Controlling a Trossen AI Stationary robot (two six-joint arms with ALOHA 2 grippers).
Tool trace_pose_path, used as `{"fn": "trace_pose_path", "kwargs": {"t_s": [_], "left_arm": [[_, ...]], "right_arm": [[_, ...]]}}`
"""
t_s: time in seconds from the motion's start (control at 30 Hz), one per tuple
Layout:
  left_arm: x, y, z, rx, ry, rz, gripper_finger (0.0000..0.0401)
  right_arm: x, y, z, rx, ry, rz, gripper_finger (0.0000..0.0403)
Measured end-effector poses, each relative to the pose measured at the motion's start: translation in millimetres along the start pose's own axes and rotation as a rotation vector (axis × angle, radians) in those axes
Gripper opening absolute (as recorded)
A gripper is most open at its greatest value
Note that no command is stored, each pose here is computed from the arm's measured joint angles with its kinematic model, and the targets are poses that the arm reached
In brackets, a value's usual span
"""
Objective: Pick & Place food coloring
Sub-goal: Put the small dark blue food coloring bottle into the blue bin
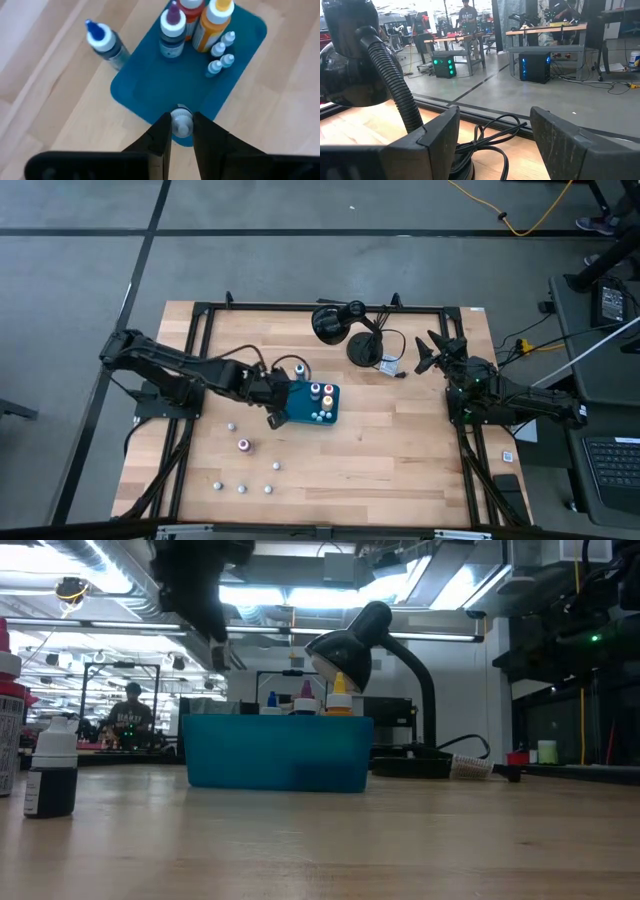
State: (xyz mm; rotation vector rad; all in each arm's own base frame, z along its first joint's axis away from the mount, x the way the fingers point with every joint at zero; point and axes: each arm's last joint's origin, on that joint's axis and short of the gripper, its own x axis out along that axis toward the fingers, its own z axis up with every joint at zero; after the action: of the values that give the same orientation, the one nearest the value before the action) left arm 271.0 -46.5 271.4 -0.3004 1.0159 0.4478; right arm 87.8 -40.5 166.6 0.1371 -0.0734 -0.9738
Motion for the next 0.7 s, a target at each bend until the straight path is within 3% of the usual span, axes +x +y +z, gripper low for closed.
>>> {"fn": "trace_pose_path", "kwargs": {"t_s": [0.3,0.7], "left_arm": [[44.7,-14.4,11.8,0.119,0.039,0.048,0.0058],[93.6,-23.2,17.6,0.188,0.044,0.06,0.0058]], "right_arm": [[0.0,0.0,0.1,0.0,0.0,0.0,0.0244],[0.0,0.0,0.0,0.0,0.0,0.0,0.0244]]}}
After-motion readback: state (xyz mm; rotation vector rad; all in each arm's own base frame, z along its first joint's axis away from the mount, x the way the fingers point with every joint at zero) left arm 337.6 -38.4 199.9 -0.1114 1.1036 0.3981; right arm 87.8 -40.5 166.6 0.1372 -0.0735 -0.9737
